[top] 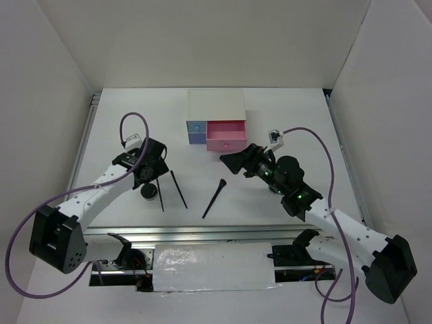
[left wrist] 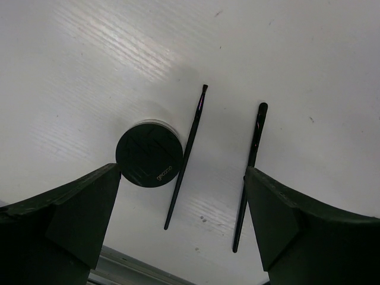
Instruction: Organize the makeup
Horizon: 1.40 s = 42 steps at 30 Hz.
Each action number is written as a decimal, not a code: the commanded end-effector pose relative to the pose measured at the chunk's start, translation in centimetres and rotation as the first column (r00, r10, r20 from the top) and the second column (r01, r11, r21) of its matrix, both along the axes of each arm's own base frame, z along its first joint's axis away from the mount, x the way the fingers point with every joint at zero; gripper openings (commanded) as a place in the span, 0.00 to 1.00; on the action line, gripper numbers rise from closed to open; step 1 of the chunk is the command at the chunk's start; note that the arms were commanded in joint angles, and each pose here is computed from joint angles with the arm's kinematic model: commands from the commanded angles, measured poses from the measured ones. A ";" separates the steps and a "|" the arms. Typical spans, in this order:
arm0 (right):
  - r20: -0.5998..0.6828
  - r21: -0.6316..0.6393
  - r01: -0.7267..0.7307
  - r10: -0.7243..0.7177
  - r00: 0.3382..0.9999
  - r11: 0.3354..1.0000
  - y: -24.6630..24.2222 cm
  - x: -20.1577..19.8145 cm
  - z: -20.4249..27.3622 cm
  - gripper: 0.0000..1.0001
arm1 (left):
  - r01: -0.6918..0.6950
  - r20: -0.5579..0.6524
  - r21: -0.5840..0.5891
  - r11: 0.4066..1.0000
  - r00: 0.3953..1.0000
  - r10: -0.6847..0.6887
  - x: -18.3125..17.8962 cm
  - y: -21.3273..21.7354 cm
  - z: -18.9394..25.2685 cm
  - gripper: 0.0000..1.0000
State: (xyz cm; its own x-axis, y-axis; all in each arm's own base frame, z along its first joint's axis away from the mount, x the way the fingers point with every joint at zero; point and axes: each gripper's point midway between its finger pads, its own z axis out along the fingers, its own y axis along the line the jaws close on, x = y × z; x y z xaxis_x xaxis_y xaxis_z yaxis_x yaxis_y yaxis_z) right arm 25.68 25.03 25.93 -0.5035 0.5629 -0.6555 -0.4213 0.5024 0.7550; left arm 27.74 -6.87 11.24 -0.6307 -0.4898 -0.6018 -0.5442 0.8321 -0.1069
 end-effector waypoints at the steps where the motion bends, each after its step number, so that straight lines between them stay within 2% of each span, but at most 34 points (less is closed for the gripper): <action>1: 0.003 -0.064 -0.047 0.047 0.999 0.997 -0.2 -1.5 -0.1 1.00 | -0.043 0.023 -0.064 0.997 0.999 0.045 0.6 0.1 -0.8 0.99; 8: 0.013 -0.077 -0.060 0.062 0.998 0.995 -0.6 -2.3 -0.3 1.00 | -0.063 -0.035 -0.111 0.992 0.998 0.060 0.1 0.7 -4.3 0.99; 13: 0.009 -0.077 -0.079 0.080 0.997 0.994 -0.2 -2.4 -0.5 1.00 | -0.101 -0.059 -0.099 0.990 0.994 0.095 -0.3 1.2 -5.6 0.99; 24: -0.002 -0.078 -0.089 0.089 0.996 0.993 0.2 -2.2 -1.1 1.00 | -0.150 -0.080 -0.099 0.984 0.987 0.142 -1.4 2.5 -7.9 0.93; 29: 0.007 -0.075 -0.070 0.071 0.997 0.995 -0.2 -2.2 -0.9 1.00 | -0.150 -0.090 -0.100 0.984 0.986 0.141 -1.5 2.5 -8.4 0.80; 37: 0.007 -0.072 -0.059 0.060 0.998 0.996 -0.4 -2.2 -1.0 1.00 | -0.148 -0.098 -0.099 0.984 0.986 0.138 -1.6 2.5 -8.9 0.73; 38: 0.010 -0.071 -0.060 0.061 0.998 0.996 -0.4 -2.2 -0.9 1.00 | -0.148 -0.099 -0.099 0.984 0.985 0.138 -1.7 2.6 -8.9 0.63; 40: 0.009 -0.072 -0.056 0.057 0.998 0.996 -0.5 -2.2 -0.9 1.00 | -0.152 -0.088 -0.097 0.984 0.986 0.144 -1.5 2.7 -8.5 0.48; 41: 0.010 -0.072 -0.056 0.057 0.998 0.996 -0.5 -2.2 -0.9 1.00 | -0.155 -0.084 -0.095 0.983 0.986 0.147 -1.8 2.8 -8.0 0.31; 42: 0.012 -0.071 -0.054 0.055 0.998 0.996 -0.5 -2.2 -0.8 1.00 | -0.159 -0.075 -0.091 0.983 0.985 0.152 -1.8 3.0 -7.6 0.27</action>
